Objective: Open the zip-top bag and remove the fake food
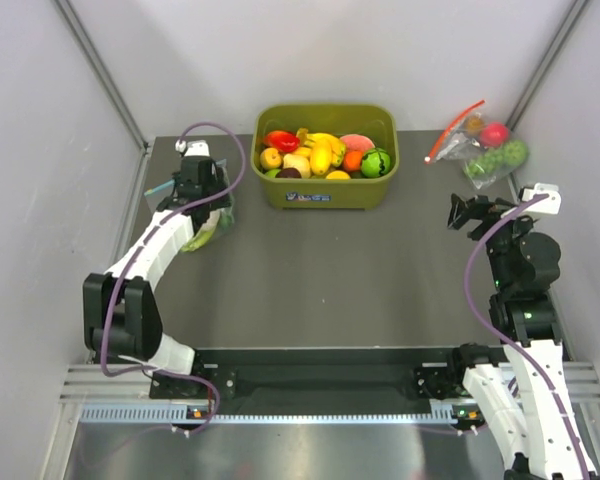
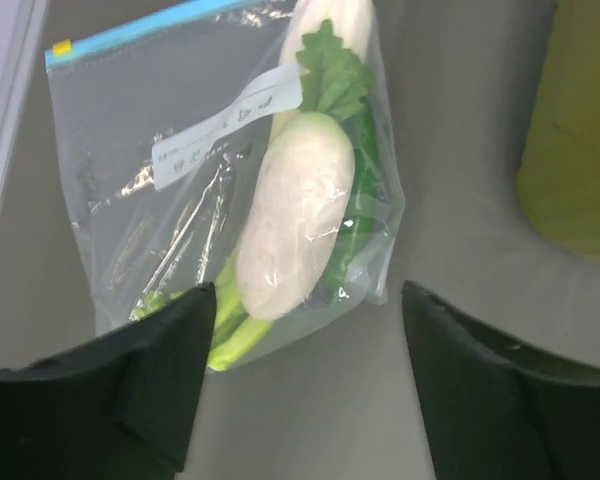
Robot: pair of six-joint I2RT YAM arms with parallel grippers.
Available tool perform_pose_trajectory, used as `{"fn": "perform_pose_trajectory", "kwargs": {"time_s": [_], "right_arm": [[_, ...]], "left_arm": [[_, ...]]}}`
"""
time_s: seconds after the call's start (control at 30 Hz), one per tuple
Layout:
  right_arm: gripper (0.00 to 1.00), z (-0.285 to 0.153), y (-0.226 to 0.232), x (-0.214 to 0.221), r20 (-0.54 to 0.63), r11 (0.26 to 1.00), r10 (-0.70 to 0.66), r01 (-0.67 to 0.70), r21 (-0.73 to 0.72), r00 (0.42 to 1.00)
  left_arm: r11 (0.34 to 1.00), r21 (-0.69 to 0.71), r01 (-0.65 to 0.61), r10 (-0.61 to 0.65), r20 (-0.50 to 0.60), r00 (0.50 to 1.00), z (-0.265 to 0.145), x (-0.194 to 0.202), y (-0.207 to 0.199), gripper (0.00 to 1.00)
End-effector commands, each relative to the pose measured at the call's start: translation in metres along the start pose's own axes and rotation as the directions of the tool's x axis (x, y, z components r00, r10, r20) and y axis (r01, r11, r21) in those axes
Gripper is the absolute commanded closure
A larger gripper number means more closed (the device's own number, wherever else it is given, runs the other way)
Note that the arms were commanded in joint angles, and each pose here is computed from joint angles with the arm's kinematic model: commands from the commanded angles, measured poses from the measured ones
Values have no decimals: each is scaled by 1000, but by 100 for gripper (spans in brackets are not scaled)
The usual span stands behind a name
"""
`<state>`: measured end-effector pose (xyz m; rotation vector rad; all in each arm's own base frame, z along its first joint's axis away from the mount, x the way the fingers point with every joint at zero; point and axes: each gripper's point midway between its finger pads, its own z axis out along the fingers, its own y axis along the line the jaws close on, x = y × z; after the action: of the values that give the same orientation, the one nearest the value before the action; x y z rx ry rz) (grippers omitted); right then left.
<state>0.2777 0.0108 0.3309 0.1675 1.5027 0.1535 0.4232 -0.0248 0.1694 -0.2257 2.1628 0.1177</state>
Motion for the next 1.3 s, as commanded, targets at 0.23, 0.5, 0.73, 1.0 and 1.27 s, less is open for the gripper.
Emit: {"fn": "perform_pose_trajectory", "kwargs": {"time_s": [0.23, 0.5, 0.73, 1.0, 1.27], "right_arm": [[0, -4, 7, -12, 35, 999, -4, 5, -37, 999], [0, -2, 8, -9, 25, 999, -5, 6, -41, 1000], [0, 1, 8, -5, 9, 999, -7, 8, -44, 1000], [0, 5, 11, -1, -7, 998, -5, 5, -60, 1000], [0, 8, 16, 6, -35, 996, -7, 4, -91, 999]], "left_arm": [[989, -146, -37, 28, -59, 998, 48, 20, 14, 1], [988, -148, -38, 20, -120, 993, 62, 47, 12, 31], [994, -110, -5, -15, -179, 984, 55, 69, 6, 99], [999, 13, 44, -40, -219, 975, 24, 96, -16, 100], [990, 132, 56, -34, -157, 987, -32, 96, -42, 100]]}}
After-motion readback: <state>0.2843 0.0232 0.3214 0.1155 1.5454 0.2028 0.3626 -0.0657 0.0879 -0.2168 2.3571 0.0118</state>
